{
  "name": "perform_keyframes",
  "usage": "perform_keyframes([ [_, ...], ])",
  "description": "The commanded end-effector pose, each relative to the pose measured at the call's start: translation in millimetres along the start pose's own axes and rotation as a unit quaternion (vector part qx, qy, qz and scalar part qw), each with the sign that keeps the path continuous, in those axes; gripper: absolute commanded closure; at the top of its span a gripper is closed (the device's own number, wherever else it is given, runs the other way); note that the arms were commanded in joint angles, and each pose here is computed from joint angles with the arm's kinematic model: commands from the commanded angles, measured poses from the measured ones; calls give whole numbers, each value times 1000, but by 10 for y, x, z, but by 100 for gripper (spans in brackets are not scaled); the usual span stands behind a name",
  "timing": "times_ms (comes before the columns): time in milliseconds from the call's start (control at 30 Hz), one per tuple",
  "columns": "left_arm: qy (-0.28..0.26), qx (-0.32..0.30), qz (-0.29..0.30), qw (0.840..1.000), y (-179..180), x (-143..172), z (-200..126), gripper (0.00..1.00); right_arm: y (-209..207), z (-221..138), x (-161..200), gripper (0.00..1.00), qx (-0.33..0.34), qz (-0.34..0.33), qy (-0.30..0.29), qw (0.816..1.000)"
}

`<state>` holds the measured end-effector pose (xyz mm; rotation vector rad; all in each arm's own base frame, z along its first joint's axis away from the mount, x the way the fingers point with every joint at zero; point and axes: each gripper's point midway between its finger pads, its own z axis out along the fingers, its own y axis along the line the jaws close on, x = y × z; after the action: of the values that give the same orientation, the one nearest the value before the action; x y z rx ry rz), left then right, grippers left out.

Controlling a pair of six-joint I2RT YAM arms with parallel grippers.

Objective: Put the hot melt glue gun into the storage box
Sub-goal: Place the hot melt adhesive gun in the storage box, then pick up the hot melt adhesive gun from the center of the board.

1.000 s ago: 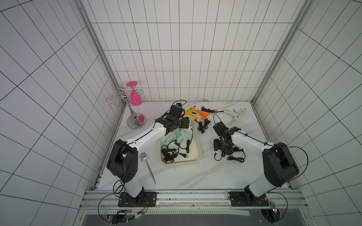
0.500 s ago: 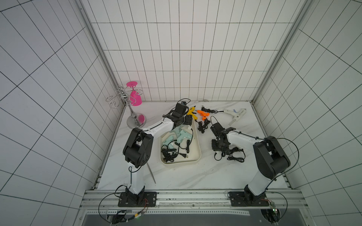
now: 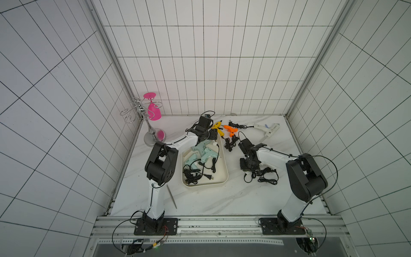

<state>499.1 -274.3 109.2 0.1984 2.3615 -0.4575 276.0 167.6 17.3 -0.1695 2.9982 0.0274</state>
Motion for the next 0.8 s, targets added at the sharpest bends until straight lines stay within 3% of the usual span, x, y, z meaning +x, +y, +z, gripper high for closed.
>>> perform_keyframes([
  [0, 35, -6, -16, 999, 154, 274, 91, 26, 174, 117, 145, 84, -39, -16, 41, 998],
  [233, 62, -19, -27, 998, 236, 519, 79, 28, 158, 123, 221, 88, -38, -24, 53, 998],
  [400, 20, -3, -28, 999, 109, 259, -180, 27, 171, 80, 217, 92, -45, -28, 47, 997],
  [767, -76, 56, 0, 996, -378, -337, -1185, 24, 377, -337, 79, 97, -117, -42, -8, 992],
])
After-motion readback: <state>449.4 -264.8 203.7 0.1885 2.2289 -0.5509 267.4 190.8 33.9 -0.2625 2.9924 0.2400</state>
